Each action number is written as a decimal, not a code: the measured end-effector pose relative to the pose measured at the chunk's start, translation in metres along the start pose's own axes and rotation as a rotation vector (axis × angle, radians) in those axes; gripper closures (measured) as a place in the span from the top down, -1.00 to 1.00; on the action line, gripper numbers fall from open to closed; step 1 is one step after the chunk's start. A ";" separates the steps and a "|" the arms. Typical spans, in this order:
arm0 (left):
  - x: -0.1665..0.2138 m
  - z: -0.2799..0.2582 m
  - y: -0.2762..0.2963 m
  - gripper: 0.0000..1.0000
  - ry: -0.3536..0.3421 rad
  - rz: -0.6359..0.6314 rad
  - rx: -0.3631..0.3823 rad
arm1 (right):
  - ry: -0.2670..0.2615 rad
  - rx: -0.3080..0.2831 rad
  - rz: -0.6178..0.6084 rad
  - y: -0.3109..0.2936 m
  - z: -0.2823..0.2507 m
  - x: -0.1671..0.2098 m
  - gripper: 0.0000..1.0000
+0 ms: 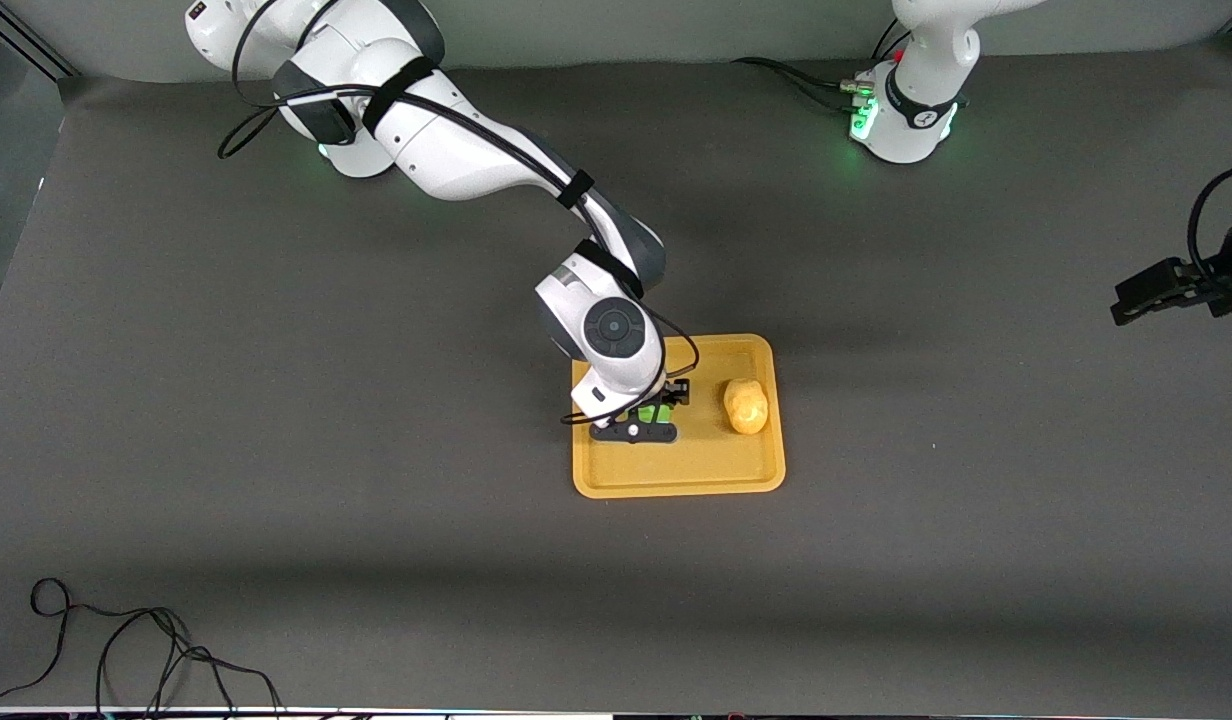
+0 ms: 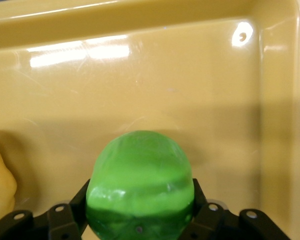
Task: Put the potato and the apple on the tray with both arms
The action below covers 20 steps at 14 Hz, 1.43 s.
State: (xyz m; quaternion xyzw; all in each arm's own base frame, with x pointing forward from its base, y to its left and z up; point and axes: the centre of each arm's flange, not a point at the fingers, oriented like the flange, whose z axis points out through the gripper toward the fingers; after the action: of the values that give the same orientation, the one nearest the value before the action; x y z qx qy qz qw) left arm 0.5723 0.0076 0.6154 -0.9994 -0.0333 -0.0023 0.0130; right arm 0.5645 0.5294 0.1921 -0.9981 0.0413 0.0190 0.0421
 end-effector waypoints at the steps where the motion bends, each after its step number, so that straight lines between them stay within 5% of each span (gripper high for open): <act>1: -0.004 0.001 -0.002 1.00 -0.001 -0.005 0.003 | -0.001 -0.001 0.000 0.000 0.001 0.000 0.58; 5: -0.016 -0.009 -0.011 1.00 0.013 -0.025 0.005 | 0.005 0.004 0.000 -0.001 -0.002 0.002 1.00; 10: -0.022 -0.014 -0.014 1.00 -0.001 -0.030 0.007 | 0.024 0.010 0.023 0.009 -0.057 0.021 1.00; 20: -0.023 -0.014 -0.017 1.00 -0.010 -0.035 0.007 | 0.033 0.022 0.120 0.139 -0.226 0.056 1.00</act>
State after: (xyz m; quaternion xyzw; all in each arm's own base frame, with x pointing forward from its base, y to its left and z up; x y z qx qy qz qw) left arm 0.5480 0.0222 0.6295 -0.9986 -0.0506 0.0027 0.0162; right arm 0.6164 0.3673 0.4029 -0.9935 0.1018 0.0045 0.0510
